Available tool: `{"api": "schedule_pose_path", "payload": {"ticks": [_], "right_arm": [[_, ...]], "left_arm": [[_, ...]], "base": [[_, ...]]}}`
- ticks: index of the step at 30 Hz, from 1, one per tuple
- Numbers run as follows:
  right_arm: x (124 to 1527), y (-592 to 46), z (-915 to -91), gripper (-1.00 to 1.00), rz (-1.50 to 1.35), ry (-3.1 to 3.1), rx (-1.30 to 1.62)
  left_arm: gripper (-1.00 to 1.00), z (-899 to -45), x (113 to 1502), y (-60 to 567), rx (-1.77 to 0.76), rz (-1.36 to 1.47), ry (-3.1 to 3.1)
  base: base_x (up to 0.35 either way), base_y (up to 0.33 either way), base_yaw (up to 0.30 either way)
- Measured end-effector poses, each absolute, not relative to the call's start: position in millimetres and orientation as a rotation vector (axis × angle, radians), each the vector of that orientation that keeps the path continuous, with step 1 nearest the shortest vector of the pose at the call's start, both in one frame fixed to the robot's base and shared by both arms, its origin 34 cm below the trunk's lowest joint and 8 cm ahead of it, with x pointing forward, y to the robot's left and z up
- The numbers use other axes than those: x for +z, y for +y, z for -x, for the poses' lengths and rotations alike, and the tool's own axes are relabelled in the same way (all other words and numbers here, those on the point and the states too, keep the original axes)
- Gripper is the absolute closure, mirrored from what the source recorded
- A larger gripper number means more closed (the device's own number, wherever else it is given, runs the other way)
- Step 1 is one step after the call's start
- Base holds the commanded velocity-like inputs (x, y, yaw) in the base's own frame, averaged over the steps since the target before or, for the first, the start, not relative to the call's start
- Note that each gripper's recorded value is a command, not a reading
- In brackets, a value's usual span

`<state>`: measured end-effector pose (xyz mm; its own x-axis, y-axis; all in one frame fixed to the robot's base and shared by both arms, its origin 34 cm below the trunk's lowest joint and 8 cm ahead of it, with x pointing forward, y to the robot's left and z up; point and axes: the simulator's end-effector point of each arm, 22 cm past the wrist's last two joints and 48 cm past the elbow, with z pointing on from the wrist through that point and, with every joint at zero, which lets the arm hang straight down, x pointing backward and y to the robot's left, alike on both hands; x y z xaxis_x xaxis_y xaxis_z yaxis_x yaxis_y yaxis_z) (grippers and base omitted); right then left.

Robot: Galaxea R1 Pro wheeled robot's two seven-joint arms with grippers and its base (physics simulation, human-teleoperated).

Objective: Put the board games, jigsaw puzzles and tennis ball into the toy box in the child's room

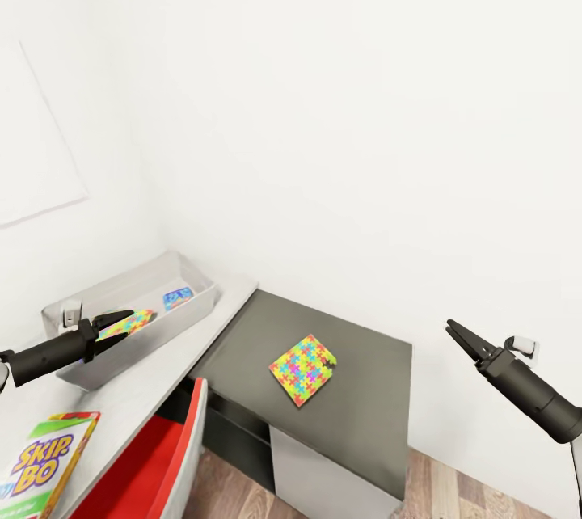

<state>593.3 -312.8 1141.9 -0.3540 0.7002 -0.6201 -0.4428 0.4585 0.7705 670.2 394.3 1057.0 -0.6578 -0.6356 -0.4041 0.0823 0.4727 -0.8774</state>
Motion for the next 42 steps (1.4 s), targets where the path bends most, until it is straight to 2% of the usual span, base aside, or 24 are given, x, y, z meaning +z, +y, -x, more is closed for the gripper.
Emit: {"api": "schedule_pose_path", "payload": {"ticks": [11, 20, 42], "right_arm": [[1148.9, -313.2, -591.2, -1.0, -0.226, 1.508, 1.202], [1153.9, -313.5, -589.6, -1.0, -0.22, 1.499, 1.201], [1167.5, -313.8, -585.0, -1.0, -0.202, 1.475, 1.198]], "left_arm": [[-1.0, -669.4, 1065.0, 394.3, -1.233, 0.449, 1.968], [-1.0, -670.1, 1072.4, 395.0, -1.223, 0.433, 1.949], [-1.0, -668.7, 1088.7, 395.0, -1.215, 0.406, 1.922]], "base": [[0.0, -0.011, -0.208], [0.0, -0.183, -0.208], [0.0, -0.006, -0.208]]}}
